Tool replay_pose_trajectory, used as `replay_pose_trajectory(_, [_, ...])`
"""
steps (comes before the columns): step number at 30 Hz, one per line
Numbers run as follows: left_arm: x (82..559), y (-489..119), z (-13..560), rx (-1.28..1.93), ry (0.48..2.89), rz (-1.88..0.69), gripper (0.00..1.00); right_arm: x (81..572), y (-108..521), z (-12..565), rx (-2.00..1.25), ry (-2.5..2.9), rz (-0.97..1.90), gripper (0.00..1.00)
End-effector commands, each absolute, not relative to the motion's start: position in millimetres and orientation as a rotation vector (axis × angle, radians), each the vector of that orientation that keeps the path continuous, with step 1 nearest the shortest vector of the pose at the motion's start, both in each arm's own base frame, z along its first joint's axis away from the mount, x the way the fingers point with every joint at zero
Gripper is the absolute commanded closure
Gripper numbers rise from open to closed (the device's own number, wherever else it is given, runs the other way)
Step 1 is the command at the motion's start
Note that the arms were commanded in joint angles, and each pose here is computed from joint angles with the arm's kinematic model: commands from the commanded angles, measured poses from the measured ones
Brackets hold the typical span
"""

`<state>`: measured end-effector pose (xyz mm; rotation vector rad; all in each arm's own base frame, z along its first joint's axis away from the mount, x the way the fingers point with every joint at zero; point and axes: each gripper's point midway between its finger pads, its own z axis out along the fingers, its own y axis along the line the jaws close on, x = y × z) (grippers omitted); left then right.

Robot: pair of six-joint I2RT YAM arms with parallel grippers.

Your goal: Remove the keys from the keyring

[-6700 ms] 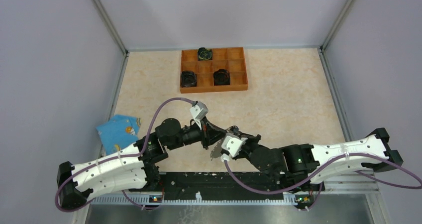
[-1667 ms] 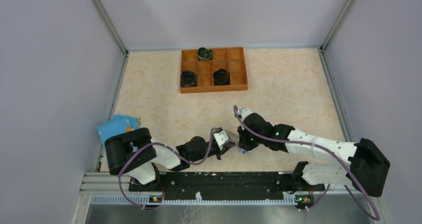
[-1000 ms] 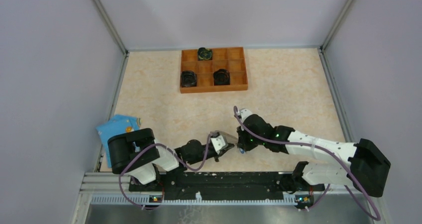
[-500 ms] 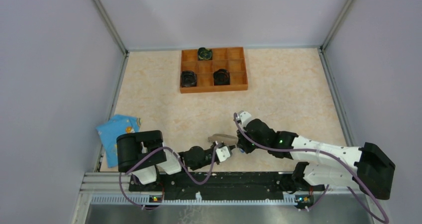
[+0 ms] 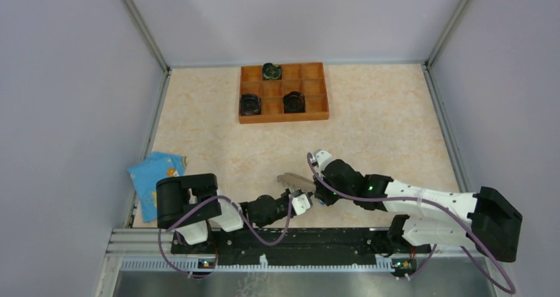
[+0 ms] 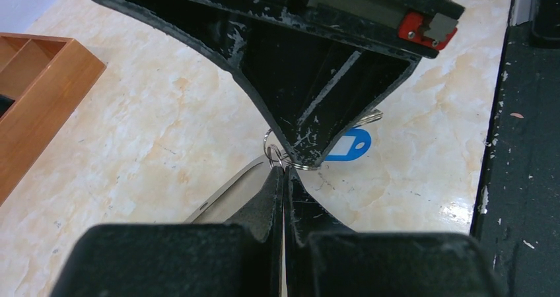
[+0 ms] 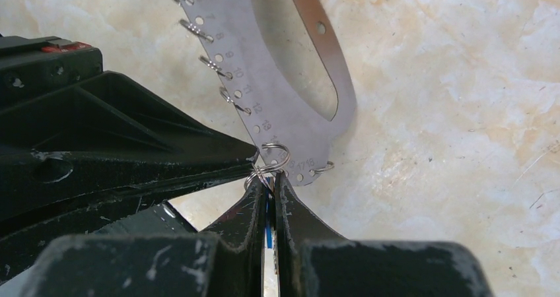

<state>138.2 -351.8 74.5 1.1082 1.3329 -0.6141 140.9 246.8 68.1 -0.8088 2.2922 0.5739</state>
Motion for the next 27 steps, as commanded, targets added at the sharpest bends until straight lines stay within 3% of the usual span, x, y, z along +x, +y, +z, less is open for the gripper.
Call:
replay_pose_trajectory(1, [150, -354, 84, 1.046, 1.337, -0.571, 1.00, 138, 266, 87, -0.835, 2.255, 0.653, 1.00])
replay_pose_trajectory(27, [144, -362, 57, 1.263, 1.260, -0.275, 1.00, 131, 264, 83, -0.739, 2.484, 0.647, 1.00])
